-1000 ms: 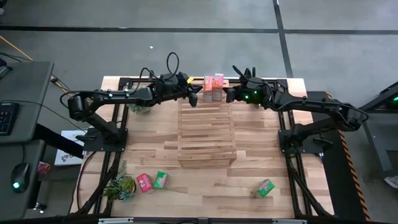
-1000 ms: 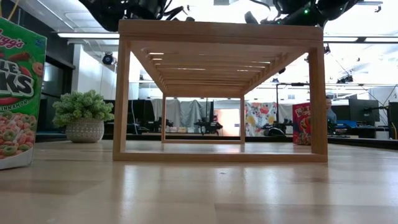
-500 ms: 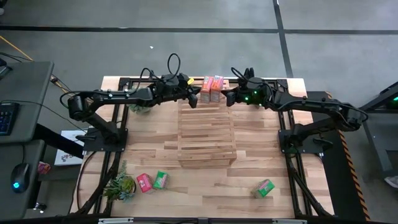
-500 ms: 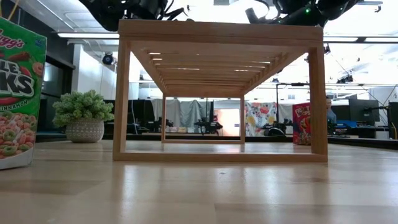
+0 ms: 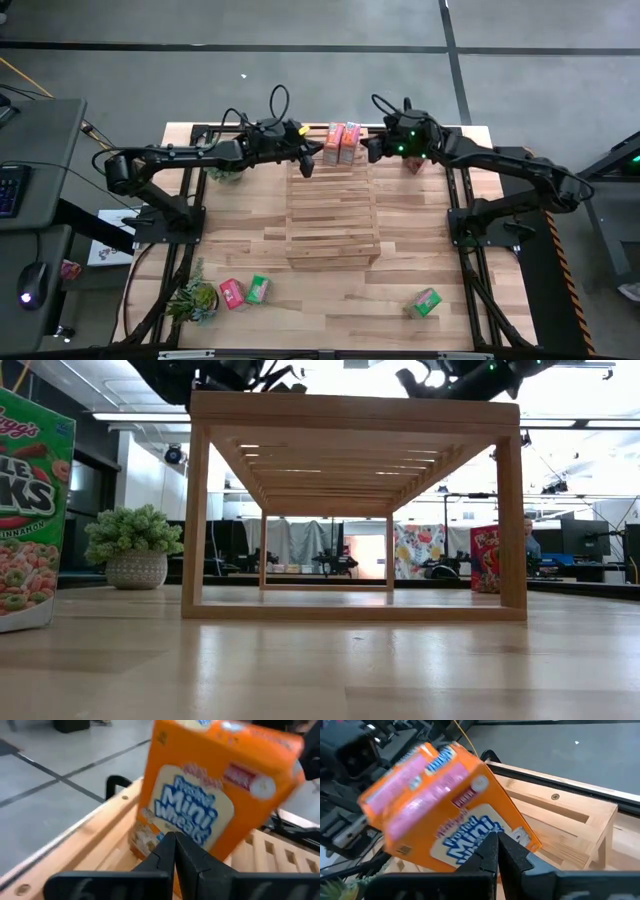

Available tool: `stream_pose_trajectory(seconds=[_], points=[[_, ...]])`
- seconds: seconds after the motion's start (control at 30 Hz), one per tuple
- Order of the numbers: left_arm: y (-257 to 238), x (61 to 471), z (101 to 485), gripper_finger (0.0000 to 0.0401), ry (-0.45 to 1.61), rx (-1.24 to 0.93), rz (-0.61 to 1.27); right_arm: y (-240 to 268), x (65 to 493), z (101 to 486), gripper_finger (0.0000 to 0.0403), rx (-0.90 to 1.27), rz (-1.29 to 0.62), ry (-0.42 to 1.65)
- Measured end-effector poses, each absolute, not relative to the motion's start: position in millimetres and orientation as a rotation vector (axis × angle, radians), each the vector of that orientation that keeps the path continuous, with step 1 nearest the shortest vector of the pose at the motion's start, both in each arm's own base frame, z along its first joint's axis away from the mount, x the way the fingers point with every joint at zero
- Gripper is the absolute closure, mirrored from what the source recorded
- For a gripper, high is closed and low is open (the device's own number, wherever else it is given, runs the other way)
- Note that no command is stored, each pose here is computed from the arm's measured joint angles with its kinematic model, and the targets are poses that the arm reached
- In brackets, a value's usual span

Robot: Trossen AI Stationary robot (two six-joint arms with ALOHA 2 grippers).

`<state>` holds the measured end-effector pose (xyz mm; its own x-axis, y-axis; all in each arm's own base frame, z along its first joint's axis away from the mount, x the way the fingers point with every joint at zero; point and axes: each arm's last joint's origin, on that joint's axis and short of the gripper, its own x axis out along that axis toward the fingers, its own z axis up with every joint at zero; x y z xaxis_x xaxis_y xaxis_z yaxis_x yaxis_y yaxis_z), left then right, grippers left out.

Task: Stack cereal on shelf
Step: Put the orange cereal box aligned with the other orange cereal box on the shelf

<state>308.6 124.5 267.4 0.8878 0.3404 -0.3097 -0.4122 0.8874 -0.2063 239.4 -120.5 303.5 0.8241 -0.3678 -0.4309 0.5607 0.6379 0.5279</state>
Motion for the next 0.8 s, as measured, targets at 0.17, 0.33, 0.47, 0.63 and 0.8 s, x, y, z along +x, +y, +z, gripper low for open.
stream_pose_trajectory(seconds=[0.17, 0.33, 0.47, 0.63, 0.8], points=[[121.5, 310.0, 267.1, 0.0401, 0.269, -0.29, 0.389, -118.8, 237.5, 312.5, 0.0403, 0.715, -0.536, 0.355], [117.8, 311.7, 267.9, 0.0401, 0.265, -0.24, 0.433, -118.9, 239.8, 311.1, 0.0403, 0.721, -0.529, 0.367], [119.5, 311.0, 268.3, 0.0401, 0.259, -0.221, 0.494, -120.5, 249.8, 304.7, 0.0403, 0.73, -0.516, 0.368], [121.0, 310.2, 268.5, 0.0401, 0.255, -0.212, 0.549, -124.3, 258.5, 296.8, 0.0403, 0.734, -0.525, 0.374], [119.5, 311.5, 270.7, 0.0401, 0.222, -0.242, 0.549, -126.5, 262.6, 299.0, 0.0403, 0.708, -0.523, 0.367]])
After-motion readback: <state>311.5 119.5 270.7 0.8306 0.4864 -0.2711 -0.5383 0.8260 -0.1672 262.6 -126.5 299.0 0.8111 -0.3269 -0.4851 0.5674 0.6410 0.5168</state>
